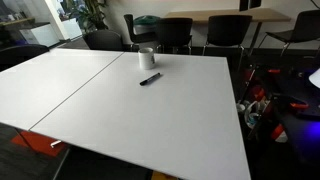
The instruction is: Move the marker to the left
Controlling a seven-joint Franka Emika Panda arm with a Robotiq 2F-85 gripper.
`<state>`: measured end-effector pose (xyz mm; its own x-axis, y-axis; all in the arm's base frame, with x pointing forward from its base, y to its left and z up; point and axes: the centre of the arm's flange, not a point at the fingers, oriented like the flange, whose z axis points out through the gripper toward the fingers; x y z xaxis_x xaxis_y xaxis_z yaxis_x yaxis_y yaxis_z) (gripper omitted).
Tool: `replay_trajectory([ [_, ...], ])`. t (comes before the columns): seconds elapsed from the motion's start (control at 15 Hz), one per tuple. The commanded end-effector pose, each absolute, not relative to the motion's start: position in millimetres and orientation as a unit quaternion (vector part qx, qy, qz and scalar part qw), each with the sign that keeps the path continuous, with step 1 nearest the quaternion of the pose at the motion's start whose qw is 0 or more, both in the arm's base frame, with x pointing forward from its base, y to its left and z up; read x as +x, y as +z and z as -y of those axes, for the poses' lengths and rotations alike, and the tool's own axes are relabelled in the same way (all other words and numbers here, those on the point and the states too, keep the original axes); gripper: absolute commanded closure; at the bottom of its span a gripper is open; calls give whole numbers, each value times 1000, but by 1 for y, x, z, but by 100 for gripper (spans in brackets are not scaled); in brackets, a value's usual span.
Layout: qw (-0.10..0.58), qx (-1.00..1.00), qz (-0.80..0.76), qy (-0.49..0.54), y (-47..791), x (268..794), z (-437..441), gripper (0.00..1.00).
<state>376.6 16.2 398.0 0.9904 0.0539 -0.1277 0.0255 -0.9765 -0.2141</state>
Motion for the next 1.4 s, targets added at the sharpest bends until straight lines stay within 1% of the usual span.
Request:
replay_trajectory([
  [0.0,107,-992,20,67,398,377,-16,0],
  [0.33,107,-992,20,66,398,377,-16,0],
  [0.53,96,-994,32,40,398,382,-13,0],
  [0.67,73,-996,52,30,395,390,-10,0],
  [1.0,-17,-992,125,13,385,414,0,0],
  [1.33,-89,-970,227,-2,366,445,15,0],
])
